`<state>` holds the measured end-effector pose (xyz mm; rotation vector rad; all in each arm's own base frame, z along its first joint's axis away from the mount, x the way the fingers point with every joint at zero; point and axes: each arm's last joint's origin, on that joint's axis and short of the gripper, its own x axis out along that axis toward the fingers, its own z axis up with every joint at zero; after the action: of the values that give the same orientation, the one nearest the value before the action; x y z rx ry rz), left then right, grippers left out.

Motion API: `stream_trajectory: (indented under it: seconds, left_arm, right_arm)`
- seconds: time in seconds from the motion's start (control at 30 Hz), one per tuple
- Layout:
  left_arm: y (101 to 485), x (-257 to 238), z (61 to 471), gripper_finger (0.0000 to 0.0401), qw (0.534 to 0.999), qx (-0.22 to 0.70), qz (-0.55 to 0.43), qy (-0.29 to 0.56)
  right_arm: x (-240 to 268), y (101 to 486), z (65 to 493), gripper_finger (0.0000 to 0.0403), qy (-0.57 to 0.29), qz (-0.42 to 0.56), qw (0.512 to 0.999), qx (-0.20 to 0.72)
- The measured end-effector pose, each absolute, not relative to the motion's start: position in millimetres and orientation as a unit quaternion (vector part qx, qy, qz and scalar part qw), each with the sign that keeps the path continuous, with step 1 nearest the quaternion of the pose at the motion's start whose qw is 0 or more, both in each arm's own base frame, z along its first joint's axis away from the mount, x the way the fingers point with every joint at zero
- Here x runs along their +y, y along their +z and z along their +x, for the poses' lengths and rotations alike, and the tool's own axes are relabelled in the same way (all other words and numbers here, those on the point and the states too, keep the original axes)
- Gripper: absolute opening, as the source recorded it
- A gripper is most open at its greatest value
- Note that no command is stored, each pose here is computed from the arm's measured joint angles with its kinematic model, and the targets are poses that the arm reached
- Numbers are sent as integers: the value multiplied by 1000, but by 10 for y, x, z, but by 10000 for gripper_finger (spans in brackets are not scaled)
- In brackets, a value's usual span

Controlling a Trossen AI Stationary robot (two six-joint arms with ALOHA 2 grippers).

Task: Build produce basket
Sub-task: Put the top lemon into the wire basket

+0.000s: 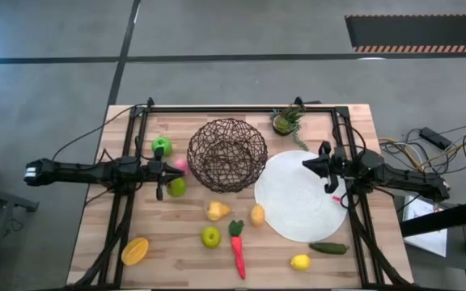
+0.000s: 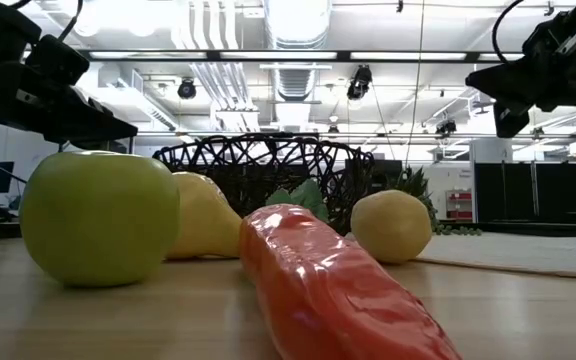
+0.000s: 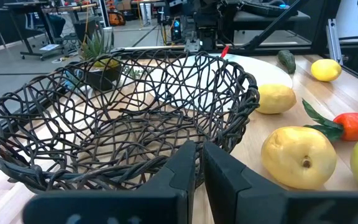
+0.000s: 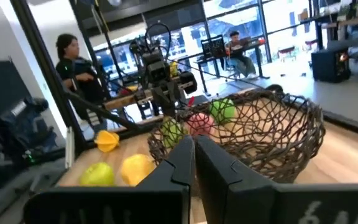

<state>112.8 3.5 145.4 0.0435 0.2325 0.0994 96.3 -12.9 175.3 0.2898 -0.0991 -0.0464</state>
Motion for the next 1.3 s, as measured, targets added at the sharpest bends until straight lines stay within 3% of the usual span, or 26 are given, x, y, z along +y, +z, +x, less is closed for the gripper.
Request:
stream_trajectory:
  seconds: [0.27,0.4,0.63,0.93,1.3]
  left_arm:
    - [1454,35,1128,13,992,116,22,49]
    - [1455,35,1128,13,992,116,22,49]
    - [1454,35,1128,13,992,116,22,50]
    - [1454,35,1128,13,992,116,22,49]
    - [1455,35,1128,13,992,116,22,50]
  right_arm:
    - [29,1866,1034,9,90,215,969,-77]
    - [155,1842,1129,9,81,211,972,-62]
    - [378,1699,1356,20,20,166,985,43]
    - [630,1878,1750,85,16,132,983,126]
    - [936,2016,2371,184,-20,59,924,377]
